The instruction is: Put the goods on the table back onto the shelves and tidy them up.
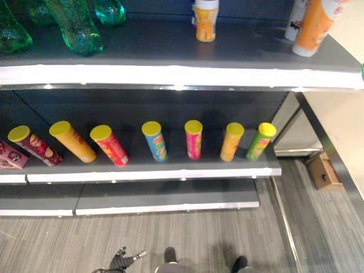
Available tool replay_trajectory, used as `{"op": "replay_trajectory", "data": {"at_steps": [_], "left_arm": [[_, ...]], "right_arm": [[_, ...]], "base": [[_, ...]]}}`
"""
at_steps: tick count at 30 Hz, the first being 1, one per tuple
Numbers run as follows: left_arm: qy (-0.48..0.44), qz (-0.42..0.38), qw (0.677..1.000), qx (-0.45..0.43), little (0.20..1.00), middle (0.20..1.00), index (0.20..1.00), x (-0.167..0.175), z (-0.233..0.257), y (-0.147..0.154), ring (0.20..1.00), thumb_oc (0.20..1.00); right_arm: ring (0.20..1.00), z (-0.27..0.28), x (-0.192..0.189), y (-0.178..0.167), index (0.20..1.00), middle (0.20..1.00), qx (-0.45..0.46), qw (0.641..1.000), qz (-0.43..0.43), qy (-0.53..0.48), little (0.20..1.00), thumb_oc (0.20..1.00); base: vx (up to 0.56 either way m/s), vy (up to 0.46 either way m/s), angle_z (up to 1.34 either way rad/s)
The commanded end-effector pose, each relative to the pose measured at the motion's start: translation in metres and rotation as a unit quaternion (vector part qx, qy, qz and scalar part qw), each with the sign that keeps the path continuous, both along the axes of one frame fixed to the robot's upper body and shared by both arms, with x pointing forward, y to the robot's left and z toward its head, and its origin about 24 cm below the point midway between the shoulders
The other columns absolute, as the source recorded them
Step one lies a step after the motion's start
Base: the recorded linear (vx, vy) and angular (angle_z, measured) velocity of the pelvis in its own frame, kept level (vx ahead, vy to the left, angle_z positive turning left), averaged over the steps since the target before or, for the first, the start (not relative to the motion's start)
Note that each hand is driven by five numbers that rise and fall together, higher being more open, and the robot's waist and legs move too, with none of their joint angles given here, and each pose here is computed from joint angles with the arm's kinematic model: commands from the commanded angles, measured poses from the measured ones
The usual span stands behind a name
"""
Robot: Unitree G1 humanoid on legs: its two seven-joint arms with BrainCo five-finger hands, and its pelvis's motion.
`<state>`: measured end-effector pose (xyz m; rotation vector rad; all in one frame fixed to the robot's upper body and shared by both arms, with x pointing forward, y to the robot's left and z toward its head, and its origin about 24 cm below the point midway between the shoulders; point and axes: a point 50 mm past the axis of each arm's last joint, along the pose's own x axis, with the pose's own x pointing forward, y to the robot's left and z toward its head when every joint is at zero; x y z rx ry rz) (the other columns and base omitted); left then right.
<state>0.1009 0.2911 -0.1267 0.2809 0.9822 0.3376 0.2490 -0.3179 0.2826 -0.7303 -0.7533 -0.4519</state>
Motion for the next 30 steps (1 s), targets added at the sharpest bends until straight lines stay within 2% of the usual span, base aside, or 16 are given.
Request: {"op": "replay_trajectory", "data": {"at_steps": [1, 8, 13, 20, 30], "left_arm": [[-0.008, 0.0, 1.0, 0.026, 1.0, 1.0, 1.0, 0.004, 0.006, 0.013, 1.0, 1.0], [-0.001, 0.022, 0.999, 0.038, 1.0, 1.0, 1.0, -0.005, 0.008, 0.024, 1.0, 1.0], [-0.017, 0.011, 0.998, 0.052, 1.0, 1.0, 1.0, 0.008, 0.016, 0.032, 1.0, 1.0], [-0.029, -0.003, 0.998, 0.051, 1.0, 1.0, 1.0, 0.019, 0.018, 0.029, 1.0, 1.0], [-0.004, 0.002, 0.999, 0.04, 1.0, 1.0, 1.0, 0.006, 0.01, 0.023, 1.0, 1.0]], "right_arm": [[0.2, 0.04, 0.0, 0.019, 0.2, 0.2, -0.027, 0.997, 0.047, -0.058, 0.2, 0.2], [0.2, 0.046, 0.012, 0.039, 0.2, 0.2, -0.054, 0.994, 0.074, -0.051, 0.2, 0.2], [0.2, 0.054, 0.005, 0.044, 0.2, 0.2, -0.078, 0.992, 0.076, -0.063, 0.2, 0.2], [0.2, 0.066, 0.006, 0.059, 0.2, 0.2, -0.097, 0.985, 0.124, -0.07, 0.2, 0.2], [0.2, 0.074, 0.024, 0.058, 0.2, 0.2, -0.106, 0.986, 0.127, -0.025, 0.2, 0.2]], "base": [[-0.01, 0.187, -0.03], [-0.01, 0.233, -0.03], [0.0, 0.063, 0.03], [0.02, -0.045, 0.14], [0.02, -0.08, 0.16]]}}
